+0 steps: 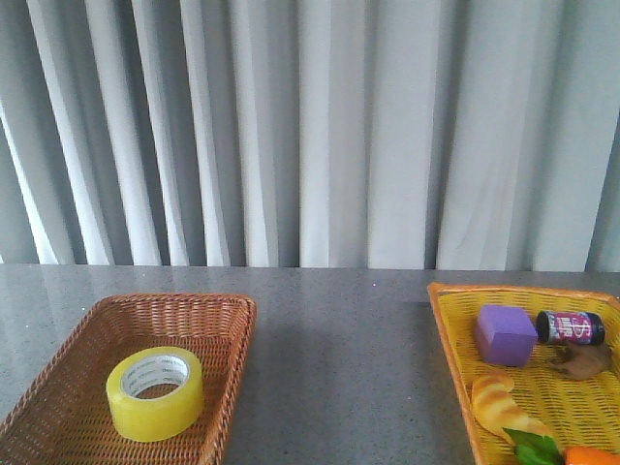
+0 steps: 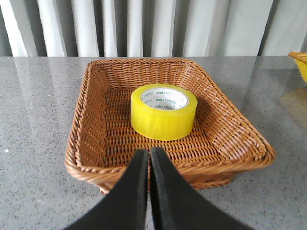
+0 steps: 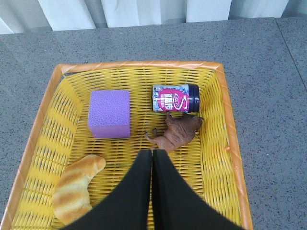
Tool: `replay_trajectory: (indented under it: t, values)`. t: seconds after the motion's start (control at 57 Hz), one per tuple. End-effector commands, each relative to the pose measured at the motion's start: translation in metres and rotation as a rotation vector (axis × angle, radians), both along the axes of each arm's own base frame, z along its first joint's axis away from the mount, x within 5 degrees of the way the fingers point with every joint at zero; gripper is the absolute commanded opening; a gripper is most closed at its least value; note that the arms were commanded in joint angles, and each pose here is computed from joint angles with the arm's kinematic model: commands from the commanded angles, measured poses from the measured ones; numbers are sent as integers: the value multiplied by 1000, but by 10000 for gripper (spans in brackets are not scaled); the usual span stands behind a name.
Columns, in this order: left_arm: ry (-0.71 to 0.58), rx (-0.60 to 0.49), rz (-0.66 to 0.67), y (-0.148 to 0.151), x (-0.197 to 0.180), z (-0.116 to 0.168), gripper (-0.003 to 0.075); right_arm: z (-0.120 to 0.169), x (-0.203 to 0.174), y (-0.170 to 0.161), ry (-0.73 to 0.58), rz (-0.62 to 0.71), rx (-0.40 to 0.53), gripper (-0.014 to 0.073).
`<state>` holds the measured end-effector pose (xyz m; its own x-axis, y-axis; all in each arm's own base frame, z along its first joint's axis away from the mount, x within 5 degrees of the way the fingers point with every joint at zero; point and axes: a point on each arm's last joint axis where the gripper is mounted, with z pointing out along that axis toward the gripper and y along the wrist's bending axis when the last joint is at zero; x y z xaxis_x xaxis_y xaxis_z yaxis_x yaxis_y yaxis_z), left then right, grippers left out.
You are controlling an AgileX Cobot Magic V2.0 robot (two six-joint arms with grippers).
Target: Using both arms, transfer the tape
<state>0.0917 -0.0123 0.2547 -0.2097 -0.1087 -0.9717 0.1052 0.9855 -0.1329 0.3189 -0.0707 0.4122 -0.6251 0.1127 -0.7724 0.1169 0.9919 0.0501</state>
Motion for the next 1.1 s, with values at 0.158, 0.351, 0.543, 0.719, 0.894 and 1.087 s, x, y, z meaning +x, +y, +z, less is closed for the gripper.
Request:
replay_trajectory:
  t: [0.158,0.351,0.543,0.719,0.894,1.087]
  values:
    - [-191,-39,-3,4,-30,-41,-6,23,-7,0,-114,-10,-27,-7]
    - [-197,-9,3,6,-37,-55,-6,23,-7,0,-114,-10,-27,-7]
    - [-192,3,81,10,-37,-56,-6,23,-7,0,-115,-10,-27,-7]
    - [-191,6,111,12,-37,-56,-6,23,-7,0,-115,-10,-27,-7]
    - [-188,7,111,12,-37,-56,-6,23,-7,0,-115,-10,-27,-7]
    - [-186,3,112,12,-37,-56,-6,23,-7,0,-115,-10,-27,-7]
